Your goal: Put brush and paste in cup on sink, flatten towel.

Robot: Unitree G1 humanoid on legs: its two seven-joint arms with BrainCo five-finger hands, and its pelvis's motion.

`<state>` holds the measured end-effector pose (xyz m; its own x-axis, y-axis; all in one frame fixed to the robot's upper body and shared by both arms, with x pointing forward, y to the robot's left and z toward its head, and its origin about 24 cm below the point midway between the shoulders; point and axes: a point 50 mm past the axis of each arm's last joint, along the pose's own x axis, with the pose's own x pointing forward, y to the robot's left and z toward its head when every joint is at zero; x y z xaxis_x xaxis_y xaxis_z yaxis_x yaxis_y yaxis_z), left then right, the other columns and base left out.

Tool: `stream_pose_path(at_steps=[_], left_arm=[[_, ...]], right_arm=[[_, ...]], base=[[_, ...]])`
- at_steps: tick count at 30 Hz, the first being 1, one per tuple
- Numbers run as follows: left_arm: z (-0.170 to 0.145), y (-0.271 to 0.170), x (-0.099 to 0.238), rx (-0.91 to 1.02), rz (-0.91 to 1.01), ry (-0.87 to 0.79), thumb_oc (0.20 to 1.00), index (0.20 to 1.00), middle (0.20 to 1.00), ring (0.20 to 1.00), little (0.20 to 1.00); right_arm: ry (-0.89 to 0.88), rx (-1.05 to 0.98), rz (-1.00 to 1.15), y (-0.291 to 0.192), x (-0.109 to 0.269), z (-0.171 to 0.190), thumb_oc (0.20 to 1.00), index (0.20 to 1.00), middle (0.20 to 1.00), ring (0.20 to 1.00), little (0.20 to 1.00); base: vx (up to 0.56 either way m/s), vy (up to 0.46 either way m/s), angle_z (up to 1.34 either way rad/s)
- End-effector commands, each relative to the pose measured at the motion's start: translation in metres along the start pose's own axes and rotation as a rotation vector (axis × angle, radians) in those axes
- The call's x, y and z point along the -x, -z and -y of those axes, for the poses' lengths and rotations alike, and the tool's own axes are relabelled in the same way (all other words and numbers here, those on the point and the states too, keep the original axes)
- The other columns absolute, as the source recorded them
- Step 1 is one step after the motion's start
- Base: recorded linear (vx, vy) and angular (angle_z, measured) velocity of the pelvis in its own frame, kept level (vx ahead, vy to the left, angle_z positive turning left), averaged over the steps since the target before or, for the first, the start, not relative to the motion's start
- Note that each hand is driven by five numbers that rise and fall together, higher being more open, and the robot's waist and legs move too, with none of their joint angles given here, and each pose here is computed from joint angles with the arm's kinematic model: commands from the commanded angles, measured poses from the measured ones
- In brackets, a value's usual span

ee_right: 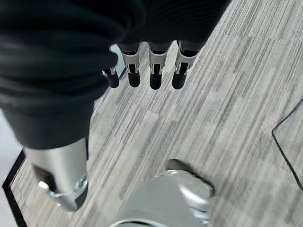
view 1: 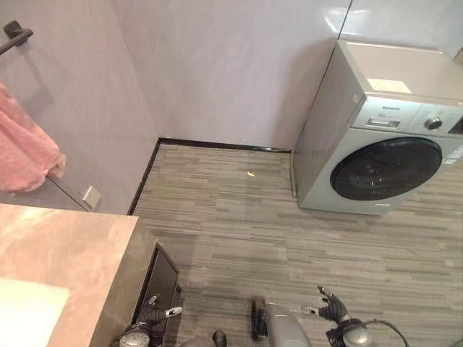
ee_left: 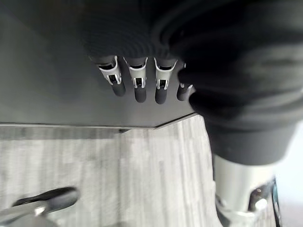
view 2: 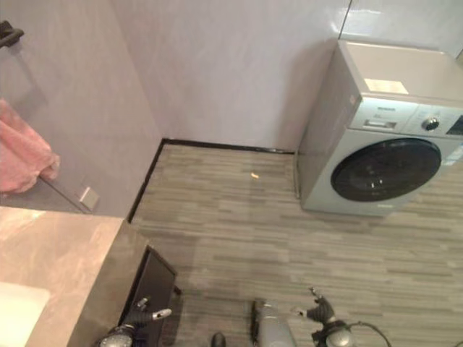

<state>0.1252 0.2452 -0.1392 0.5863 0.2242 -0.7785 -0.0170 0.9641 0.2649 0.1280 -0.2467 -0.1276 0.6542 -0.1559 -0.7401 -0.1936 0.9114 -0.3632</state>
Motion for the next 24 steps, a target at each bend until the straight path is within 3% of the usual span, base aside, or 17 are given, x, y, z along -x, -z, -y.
stream_pose_path(at_steps=[1,7,12,17,24], left_arm=[[-0.014,-0.03,-0.01,-0.04,0.082,-0.047,1.0,1.0,1.0,1.0,1.0],[-0.002,-0.037,-0.012,-0.03,0.094,-0.012,1.0,1.0,1.0,1.0,1.0],[-0.008,-0.05,-0.014,-0.009,0.134,-0.038,1.0,1.0,1.0,1.0,1.0],[-0.015,-0.044,-0.012,-0.02,0.114,-0.072,1.0,1.0,1.0,1.0,1.0],[-0.021,-0.03,-0.009,0.034,0.083,-0.086,1.0,1.0,1.0,1.0,1.0]], right_arm=[[0.076,0.015,0.035,-0.008,-0.002,0.026,1.0,1.0,1.0,1.0,1.0],[0.135,-0.051,0.042,-0.007,0.0,0.04,1.0,1.0,1.0,1.0,1.0],[0.122,0.045,0.06,-0.015,-0.003,0.043,1.0,1.0,1.0,1.0,1.0],[0.161,0.037,0.089,-0.021,-0.003,0.049,1.0,1.0,1.0,1.0,1.0],[0.1,0.015,0.04,-0.014,-0.006,0.028,1.0,1.0,1.0,1.0,1.0]], base=[[0.35,-0.17,0.38],[0.24,-0.143,0.55],[0.24,-0.085,0.45],[0.37,0.119,0.24],[0.38,0.309,0.01]])
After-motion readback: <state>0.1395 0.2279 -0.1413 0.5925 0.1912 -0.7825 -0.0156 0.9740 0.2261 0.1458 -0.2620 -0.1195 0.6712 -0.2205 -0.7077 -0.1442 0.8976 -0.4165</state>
